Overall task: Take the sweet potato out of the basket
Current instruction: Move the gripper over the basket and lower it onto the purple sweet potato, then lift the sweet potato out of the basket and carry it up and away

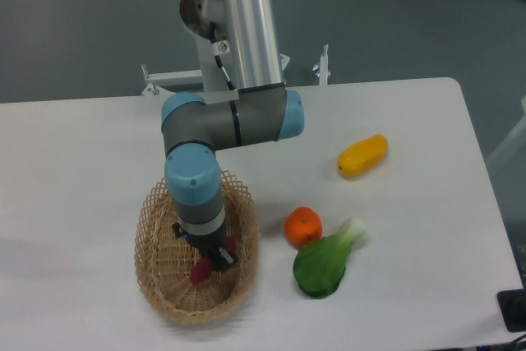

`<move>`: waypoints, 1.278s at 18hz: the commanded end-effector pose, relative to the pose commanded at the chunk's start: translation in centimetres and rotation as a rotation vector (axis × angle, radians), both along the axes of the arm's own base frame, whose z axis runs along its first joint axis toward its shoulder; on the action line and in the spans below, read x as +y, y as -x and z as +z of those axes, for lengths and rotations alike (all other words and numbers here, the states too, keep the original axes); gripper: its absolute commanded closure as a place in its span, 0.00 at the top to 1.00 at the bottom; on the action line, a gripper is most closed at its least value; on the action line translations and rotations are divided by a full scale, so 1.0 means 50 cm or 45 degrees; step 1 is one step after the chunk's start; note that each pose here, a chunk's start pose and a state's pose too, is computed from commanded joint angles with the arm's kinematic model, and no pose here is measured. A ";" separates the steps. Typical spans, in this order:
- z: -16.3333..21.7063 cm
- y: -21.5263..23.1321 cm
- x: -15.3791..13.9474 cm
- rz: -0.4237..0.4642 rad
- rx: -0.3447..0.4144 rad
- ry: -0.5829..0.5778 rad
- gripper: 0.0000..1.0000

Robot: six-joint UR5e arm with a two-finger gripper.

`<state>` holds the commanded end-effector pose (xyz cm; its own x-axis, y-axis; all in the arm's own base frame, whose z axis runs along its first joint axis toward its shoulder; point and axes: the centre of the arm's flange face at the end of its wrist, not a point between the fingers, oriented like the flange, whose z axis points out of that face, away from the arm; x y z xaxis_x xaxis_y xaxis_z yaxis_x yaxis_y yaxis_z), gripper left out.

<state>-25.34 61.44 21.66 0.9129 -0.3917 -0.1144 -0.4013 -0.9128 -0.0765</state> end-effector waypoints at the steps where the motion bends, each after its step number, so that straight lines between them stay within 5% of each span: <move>1: 0.015 0.000 0.000 -0.002 0.008 -0.011 0.28; 5: 0.111 0.020 -0.022 -0.011 0.055 -0.071 0.28; 12: 0.280 0.204 -0.176 0.013 0.097 -0.052 0.28; 17: 0.352 0.354 -0.317 -0.019 0.130 -0.012 0.28; 23: 0.378 0.422 -0.417 -0.102 0.116 0.036 0.28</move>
